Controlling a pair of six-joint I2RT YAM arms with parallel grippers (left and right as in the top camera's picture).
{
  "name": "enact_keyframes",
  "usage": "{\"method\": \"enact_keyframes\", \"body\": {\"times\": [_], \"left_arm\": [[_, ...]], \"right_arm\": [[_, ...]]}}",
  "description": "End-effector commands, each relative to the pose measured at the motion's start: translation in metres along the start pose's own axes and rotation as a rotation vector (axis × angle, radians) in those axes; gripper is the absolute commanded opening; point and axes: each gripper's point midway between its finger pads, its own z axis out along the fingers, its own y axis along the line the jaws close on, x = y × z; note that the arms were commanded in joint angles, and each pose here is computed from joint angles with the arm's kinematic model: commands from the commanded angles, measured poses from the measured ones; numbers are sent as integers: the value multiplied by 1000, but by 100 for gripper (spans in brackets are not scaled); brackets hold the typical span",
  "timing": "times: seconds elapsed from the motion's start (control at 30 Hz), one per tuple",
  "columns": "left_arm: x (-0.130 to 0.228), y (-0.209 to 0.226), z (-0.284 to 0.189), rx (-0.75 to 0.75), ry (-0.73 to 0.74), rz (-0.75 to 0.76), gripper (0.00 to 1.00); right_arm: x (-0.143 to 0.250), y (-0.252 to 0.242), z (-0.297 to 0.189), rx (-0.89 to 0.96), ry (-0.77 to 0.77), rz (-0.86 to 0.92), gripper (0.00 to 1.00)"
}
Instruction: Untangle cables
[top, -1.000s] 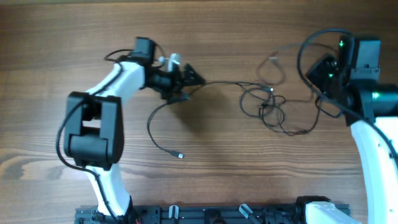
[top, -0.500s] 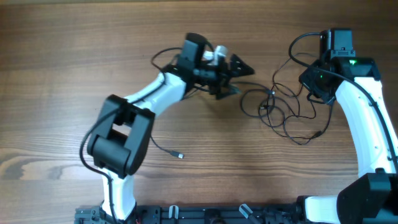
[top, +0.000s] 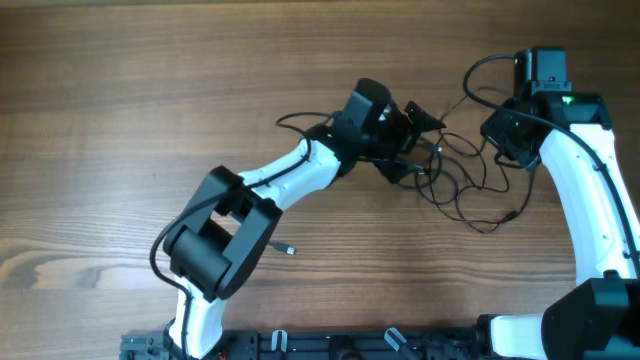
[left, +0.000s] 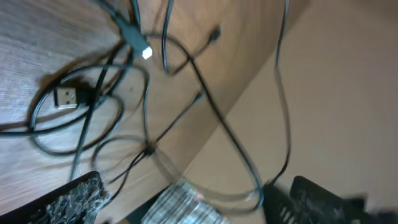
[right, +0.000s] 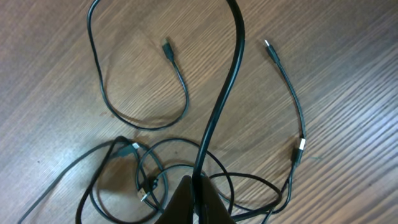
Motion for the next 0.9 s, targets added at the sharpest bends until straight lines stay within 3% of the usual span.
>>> {"method": "enact_keyframes", "body": {"times": [0.0, 0.13, 0.27, 0.37, 0.57, 0.67, 0.73, 0.87], "left_arm": [[-29, -5, 7, 60, -233, -179, 97], [-24, -12, 14, 116, -308, -235, 98], [-8, -20, 22, 167, -333, -202, 89], [-2, -18, 27, 167, -336, -192, 76], [7, -32, 34, 240, -298, -166, 61], [12, -34, 42, 267, -277, -151, 42], [16, -31, 45, 262, -267, -148, 6], [5, -19, 44, 194, -299, -75, 4]], "right_arm": [[2, 1, 2, -1, 17, -8, 4], [4, 3, 2, -12, 27, -6, 4], [4, 3, 2, -12, 27, -5, 4], [4, 3, 2, -12, 27, -6, 4], [6, 6, 2, -29, 42, -6, 4], [11, 8, 2, -41, 63, -7, 4], [12, 10, 2, -53, 74, -7, 4], [13, 10, 2, -54, 76, -9, 4]]}}
